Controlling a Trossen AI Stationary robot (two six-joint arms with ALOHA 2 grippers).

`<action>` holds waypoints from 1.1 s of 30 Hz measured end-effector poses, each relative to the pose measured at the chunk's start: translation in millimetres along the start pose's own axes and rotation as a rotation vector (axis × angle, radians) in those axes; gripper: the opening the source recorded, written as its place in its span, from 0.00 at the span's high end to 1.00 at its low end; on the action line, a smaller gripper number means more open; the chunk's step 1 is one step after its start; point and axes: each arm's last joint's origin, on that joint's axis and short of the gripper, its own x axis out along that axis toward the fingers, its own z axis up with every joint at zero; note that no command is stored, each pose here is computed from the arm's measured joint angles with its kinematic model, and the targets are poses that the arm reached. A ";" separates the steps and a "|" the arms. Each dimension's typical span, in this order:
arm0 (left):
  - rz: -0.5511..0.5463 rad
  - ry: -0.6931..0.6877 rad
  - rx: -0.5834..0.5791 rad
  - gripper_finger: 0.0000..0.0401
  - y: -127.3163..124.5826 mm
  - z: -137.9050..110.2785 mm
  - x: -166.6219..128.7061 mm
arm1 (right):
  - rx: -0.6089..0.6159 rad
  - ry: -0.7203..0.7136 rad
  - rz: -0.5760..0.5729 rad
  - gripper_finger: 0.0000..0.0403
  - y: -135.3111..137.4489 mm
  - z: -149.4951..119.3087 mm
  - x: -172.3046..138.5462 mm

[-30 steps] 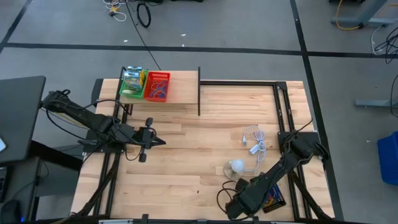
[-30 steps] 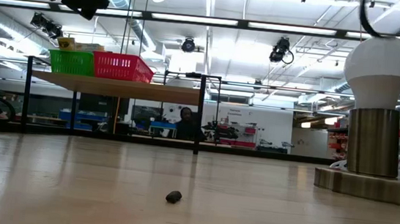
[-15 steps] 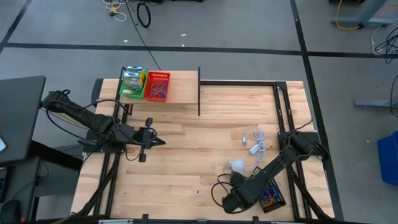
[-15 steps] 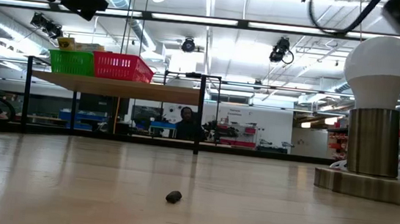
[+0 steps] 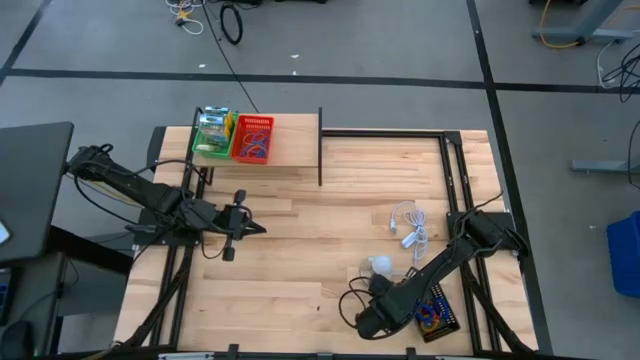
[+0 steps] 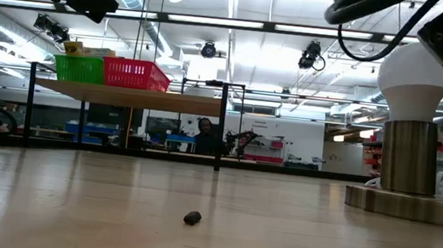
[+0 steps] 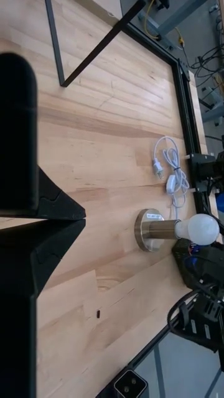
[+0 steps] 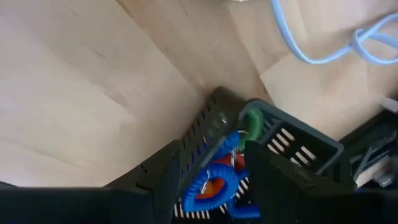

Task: Pick & Place Office Desk Supplies
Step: Put the black basket on the shelf

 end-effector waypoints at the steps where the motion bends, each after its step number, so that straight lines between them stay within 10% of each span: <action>1: 0.000 0.000 0.000 0.98 0.0 0.0 0.0 | 0.000 0.004 0.000 0.54 0.0 -0.1 0.2; 14: -0.001 0.000 0.000 0.98 0.0 0.0 0.0 | -0.011 0.050 0.049 0.62 4.6 2.2 25.3; 22: 0.000 0.000 0.000 0.98 0.0 0.0 0.0 | -0.116 -0.007 0.202 0.97 20.9 1.0 23.8; 33: 0.000 0.003 0.000 0.98 0.0 -0.3 0.0 | -0.366 -0.134 0.410 0.99 43.4 -3.4 16.8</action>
